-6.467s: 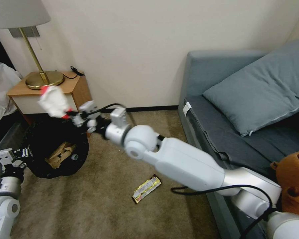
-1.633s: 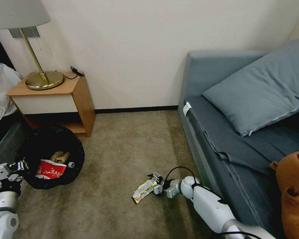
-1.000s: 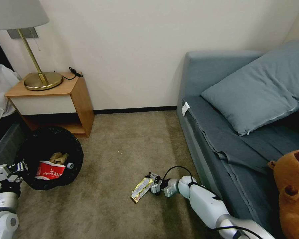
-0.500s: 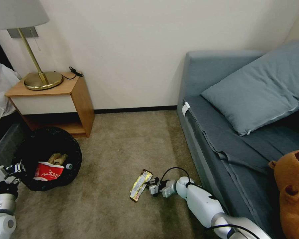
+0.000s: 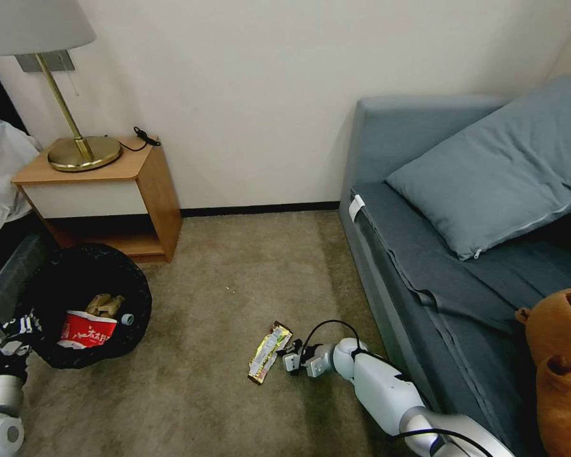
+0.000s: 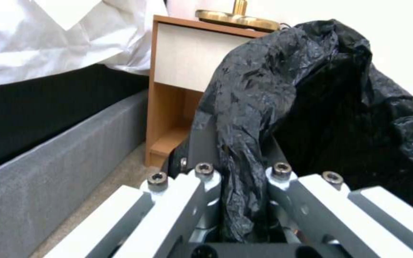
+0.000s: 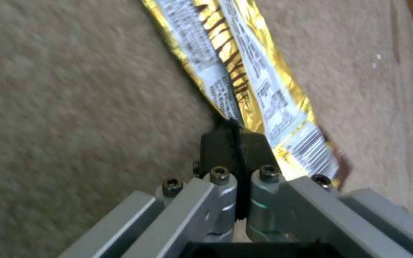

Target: Pick up the trash bin, then pick up the garbage on the floor and place it into the trash bin.

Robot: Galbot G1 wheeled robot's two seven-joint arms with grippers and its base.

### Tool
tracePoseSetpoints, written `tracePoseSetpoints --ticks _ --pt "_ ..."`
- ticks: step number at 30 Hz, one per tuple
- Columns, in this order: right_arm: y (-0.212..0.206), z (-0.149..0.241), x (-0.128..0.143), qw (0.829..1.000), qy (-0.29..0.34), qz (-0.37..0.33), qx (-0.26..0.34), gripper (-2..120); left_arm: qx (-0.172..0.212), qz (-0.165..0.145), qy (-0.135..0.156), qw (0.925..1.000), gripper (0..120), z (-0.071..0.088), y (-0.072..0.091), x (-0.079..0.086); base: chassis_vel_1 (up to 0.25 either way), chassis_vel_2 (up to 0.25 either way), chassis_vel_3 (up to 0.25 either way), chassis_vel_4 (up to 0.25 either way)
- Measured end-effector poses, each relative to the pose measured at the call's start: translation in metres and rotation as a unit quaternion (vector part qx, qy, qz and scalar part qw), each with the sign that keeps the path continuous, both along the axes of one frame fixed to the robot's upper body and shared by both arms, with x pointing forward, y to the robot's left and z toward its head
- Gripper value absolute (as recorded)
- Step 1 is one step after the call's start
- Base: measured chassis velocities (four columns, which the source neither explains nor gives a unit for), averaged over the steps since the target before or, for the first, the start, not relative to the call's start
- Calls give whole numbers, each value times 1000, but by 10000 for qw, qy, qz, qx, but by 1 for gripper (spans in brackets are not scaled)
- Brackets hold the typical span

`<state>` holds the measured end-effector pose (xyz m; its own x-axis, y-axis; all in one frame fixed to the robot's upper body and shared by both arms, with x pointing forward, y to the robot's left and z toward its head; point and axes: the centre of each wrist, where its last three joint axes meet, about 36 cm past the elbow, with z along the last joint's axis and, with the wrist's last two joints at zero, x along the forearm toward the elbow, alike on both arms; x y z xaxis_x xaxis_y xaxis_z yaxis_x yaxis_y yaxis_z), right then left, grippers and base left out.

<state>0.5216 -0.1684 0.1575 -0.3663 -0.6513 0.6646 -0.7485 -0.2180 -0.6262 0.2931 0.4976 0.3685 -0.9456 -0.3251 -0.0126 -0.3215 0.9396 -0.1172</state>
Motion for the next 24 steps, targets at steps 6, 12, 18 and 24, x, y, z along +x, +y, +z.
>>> tracePoseSetpoints --ticks 6,12,18,24 --pt "-3 4 5 9999 -54 -51 74 0 -1 3 -11 10000 5 0 -1 1 0 0 0 0" --pt "-13 29 26 9987 -376 -111 324 0 -7 -15 -31 10000 5 1 -4 2 0 0 0 0" --pt "-15 55 43 9963 -654 -133 534 0 -7 -35 -39 10000 5 2 -5 4 0 0 0 0" --pt "-17 77 54 9932 -861 -182 764 0 -6 -79 -47 10000 5 4 -7 7 0 0 0 0"
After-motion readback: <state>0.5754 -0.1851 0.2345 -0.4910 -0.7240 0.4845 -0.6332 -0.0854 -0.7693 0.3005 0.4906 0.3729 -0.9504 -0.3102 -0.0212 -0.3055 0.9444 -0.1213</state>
